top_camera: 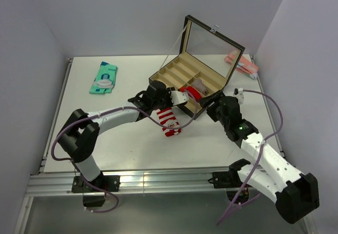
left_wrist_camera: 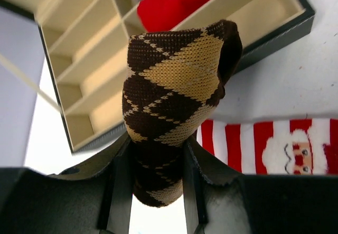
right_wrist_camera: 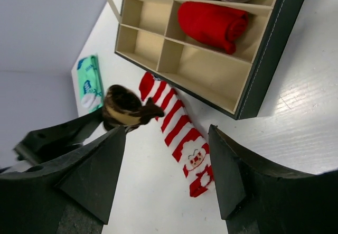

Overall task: Roll the socks
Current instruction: Place the sock in the storage box.

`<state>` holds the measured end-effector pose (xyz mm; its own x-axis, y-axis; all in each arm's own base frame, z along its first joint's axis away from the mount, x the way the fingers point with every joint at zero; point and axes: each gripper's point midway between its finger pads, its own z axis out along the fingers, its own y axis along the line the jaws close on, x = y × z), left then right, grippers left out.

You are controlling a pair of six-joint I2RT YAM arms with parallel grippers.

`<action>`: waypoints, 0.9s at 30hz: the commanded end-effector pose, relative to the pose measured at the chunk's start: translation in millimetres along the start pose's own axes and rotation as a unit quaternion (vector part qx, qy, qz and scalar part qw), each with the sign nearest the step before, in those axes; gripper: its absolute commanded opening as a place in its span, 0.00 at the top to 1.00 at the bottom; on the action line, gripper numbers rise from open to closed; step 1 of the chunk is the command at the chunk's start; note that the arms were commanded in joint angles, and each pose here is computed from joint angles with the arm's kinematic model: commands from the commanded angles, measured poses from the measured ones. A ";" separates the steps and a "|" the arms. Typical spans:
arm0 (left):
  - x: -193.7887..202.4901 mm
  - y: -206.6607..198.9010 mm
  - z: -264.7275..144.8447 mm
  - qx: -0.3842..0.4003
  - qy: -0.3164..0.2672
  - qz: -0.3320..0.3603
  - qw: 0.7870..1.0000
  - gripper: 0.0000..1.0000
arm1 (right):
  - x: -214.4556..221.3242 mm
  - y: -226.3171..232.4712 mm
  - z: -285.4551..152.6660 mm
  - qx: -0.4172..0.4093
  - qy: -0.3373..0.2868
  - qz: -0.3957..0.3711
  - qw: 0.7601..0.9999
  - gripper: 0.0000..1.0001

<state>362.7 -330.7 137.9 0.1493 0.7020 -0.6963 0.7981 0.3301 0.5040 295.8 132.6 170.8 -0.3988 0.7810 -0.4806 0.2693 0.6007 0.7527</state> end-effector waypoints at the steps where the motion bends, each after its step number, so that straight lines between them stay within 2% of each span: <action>1: -47.8 19.5 8.5 -0.022 -0.074 0.065 0.995 1.00 | -13.1 -10.7 -13.8 0.015 -0.027 0.001 1.000 0.29; 12: -76.3 5.9 43.5 0.023 -0.154 0.189 0.970 1.00 | -34.0 -32.3 -51.8 0.035 -0.084 0.032 0.995 0.28; 21: -64.3 -19.0 67.3 0.041 -0.191 0.275 0.941 1.00 | -42.7 -38.7 -70.7 0.031 -0.107 0.028 0.993 0.29; 27: -47.9 -26.3 86.0 0.048 -0.187 0.294 0.936 1.00 | -41.9 -40.2 -69.7 0.035 -0.104 0.008 0.994 0.29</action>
<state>379.7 -417.3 107.7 0.6864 0.5294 -0.4986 0.6343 -0.1005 0.7665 238.6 73.4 191.6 -0.2364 0.8183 -0.5239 0.3192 0.5747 0.7536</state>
